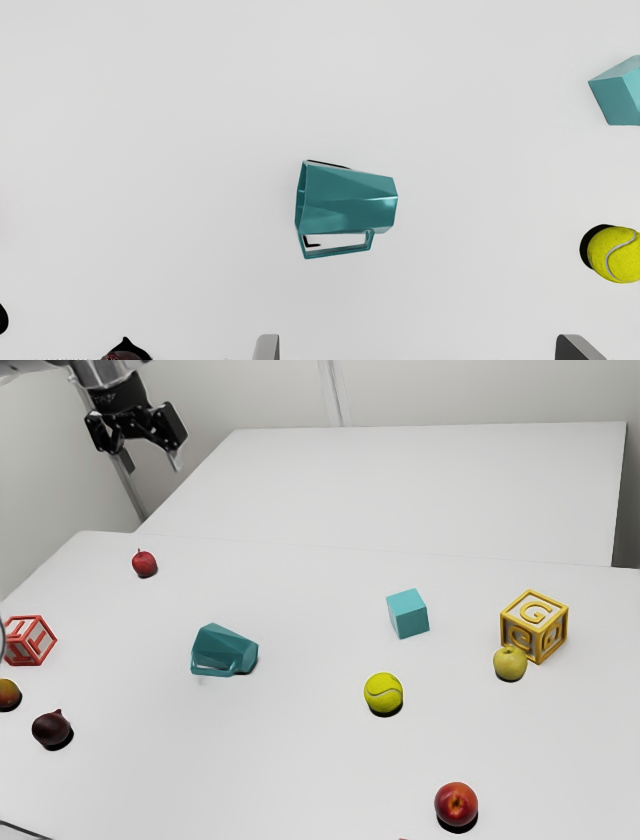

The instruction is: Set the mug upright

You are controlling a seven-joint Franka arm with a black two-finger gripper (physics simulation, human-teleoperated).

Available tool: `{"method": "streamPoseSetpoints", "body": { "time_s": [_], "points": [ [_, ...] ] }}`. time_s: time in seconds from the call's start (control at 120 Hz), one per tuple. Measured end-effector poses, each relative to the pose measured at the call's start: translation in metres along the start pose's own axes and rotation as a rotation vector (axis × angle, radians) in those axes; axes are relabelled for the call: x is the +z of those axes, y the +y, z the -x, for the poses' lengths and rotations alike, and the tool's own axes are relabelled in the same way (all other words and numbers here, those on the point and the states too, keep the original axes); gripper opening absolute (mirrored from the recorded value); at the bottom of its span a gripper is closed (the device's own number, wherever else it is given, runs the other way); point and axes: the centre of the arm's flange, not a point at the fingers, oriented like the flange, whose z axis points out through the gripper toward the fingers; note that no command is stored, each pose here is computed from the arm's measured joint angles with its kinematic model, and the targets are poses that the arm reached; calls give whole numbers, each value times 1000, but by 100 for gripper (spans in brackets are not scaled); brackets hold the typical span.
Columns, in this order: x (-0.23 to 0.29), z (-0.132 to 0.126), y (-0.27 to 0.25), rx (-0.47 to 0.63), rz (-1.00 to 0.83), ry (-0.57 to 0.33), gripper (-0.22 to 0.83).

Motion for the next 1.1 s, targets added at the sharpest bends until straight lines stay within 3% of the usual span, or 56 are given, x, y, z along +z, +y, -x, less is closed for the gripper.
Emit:
{"method": "streamPoseSetpoints", "body": {
  "time_s": [0.2, 0.408, 0.742, 1.1],
  "points": [
    [34, -6, -14, -24, 38, -74, 61],
    [177, 7, -136, -252, 367, -203, 62],
    [336, -3, -184, -328, 787, -142, 62],
    [407, 24, -175, -273, 1044, -60, 61]
  ]
}}
